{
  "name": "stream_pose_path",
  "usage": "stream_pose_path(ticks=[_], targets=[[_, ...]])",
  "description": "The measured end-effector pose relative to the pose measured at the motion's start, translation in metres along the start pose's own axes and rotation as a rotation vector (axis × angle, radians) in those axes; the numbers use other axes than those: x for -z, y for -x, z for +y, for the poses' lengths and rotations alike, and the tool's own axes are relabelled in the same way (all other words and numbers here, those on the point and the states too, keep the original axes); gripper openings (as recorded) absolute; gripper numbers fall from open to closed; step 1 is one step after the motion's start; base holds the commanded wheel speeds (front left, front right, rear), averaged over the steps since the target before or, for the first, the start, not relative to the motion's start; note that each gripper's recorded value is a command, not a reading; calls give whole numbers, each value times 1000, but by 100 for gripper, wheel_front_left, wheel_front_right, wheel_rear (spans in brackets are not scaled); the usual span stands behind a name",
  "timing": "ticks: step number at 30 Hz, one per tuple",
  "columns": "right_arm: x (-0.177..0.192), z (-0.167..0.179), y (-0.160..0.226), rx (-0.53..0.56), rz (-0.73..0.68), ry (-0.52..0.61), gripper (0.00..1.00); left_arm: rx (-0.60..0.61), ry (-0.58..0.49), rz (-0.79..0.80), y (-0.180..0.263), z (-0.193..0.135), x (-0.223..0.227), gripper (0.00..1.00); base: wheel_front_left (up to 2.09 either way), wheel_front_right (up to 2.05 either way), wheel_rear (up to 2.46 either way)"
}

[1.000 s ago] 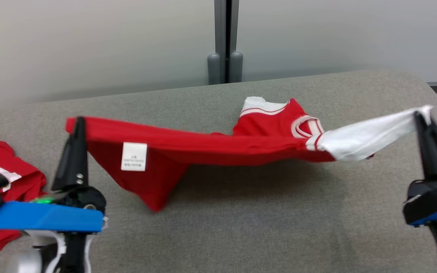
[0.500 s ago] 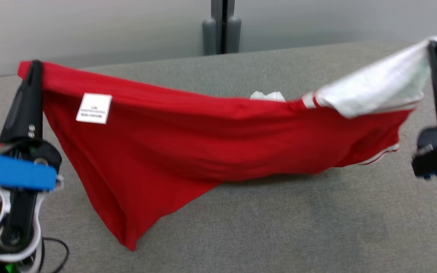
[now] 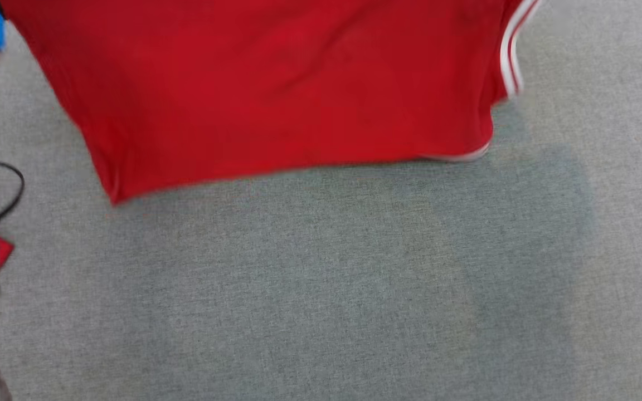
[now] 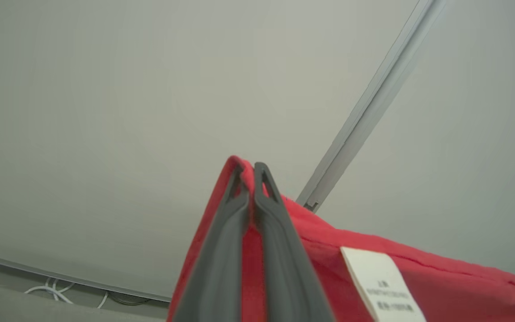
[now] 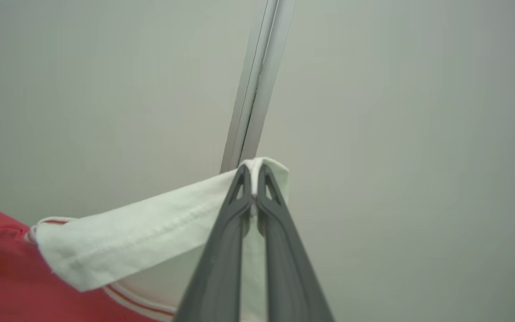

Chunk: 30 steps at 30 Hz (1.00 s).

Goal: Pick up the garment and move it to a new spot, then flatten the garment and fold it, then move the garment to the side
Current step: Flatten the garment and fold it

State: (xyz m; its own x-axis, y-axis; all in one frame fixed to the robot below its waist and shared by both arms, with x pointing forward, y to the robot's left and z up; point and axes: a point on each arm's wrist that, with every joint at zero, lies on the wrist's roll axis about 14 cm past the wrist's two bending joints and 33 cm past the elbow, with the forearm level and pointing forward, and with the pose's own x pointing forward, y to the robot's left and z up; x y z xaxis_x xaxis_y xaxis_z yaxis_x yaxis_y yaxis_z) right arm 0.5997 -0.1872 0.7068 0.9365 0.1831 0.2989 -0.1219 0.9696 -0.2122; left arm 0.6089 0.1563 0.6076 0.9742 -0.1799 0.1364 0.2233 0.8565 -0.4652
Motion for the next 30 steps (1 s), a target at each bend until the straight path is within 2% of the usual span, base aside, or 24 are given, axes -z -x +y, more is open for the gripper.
stream_pose_path(ticks=[4,8,10,13,16,21,26,30], targets=[[-61,-1,-28,-13,-216,64,0,8,-51,-127,-26,-3,-38,0,0,0,0],[-129,-11,-34,-1,-427,124,0,56,-78,-258,-38,-20,-79,0,0,0,0],[-138,-14,-35,3,-453,143,0,78,-79,-285,-40,-26,-86,0,0,0,0],[-128,-16,-37,1,-434,148,0,96,-81,-288,-43,-28,-79,0,0,0,0],[-90,-18,-38,-2,-357,121,0,104,-75,-241,-45,-22,-48,0,0,0,0],[43,4,-7,-55,-35,35,0,43,-51,-56,-25,9,44,0,0,0,0],[147,29,66,-65,335,-125,0,-35,-50,167,27,33,121,0,0,0,0],[187,30,132,-28,565,-234,0,-101,-37,295,79,44,156,0,0,0,0]])
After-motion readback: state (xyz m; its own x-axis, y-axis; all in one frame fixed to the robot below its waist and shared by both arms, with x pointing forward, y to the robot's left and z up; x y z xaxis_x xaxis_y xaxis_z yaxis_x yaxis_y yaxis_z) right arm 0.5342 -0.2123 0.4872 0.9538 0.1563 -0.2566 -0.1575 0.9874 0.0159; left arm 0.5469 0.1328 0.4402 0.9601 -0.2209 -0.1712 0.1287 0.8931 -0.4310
